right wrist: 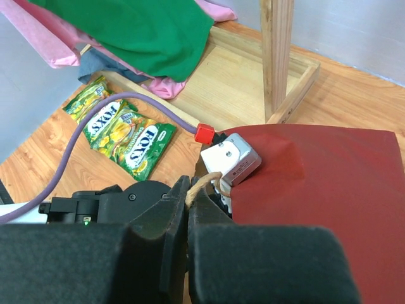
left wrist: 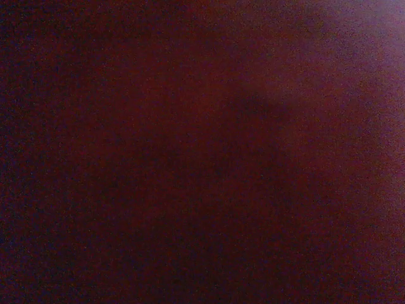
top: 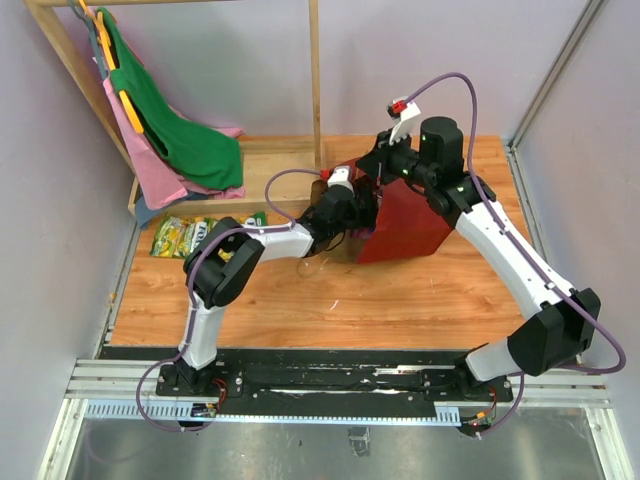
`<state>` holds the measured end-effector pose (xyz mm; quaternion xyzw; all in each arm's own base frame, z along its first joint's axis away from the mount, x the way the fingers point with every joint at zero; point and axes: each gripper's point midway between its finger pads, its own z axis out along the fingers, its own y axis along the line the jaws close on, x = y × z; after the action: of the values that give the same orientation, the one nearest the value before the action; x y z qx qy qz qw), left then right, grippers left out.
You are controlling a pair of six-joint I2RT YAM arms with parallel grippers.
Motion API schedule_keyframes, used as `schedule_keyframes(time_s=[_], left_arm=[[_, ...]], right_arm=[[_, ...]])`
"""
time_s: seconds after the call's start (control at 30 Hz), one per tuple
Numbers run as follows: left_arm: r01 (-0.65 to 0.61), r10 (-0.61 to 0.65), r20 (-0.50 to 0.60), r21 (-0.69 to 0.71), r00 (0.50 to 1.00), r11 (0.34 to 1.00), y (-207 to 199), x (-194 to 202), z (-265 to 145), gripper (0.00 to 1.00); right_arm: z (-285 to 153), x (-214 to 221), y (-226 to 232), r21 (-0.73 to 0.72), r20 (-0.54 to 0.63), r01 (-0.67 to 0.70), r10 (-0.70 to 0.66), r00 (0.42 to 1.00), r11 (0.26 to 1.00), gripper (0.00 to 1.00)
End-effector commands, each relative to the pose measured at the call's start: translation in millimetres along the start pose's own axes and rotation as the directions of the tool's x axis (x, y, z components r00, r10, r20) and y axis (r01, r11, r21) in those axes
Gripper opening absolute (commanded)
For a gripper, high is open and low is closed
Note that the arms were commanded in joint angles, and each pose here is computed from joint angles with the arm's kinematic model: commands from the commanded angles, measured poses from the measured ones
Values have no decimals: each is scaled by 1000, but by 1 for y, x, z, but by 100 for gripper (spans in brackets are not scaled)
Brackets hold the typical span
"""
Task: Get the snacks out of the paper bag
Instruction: Take out the snack from the paper bag.
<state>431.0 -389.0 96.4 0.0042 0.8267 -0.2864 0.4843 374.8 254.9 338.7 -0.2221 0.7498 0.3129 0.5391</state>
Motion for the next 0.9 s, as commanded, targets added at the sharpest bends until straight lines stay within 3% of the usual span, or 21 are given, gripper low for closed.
schedule_keyframes(time_s=[0.0, 0.13, 0.2, 0.4, 0.67, 0.87], left_arm=[[-14, 18, 82, -48, 996, 999, 5, -20, 4, 87], [-51, 56, 90, -54, 994, 997, 10, -22, 1, 87], [-65, 62, 90, 33, 994, 997, 4, -23, -3, 90], [-26, 40, -43, 281, 998, 959, 2, -6, -2, 90], [-98, 134, -73, 373, 988, 923, -6, 2, -10, 89], [-98, 160, -91, 477, 983, 874, -22, 8, -22, 82]], right_arm=[[2, -29, 15, -78, 95, -2, 9, 995, 997, 1], [3, -29, 16, -87, 90, -5, 13, 996, 996, 1], [3, -28, 16, -86, 91, -4, 12, 996, 996, 1], [4, -29, 17, -95, 92, -5, 14, 996, 996, 1], [8, -25, 17, -104, 82, -12, 21, 996, 994, 1], [9, -23, 16, -104, 79, -13, 21, 997, 995, 1]])
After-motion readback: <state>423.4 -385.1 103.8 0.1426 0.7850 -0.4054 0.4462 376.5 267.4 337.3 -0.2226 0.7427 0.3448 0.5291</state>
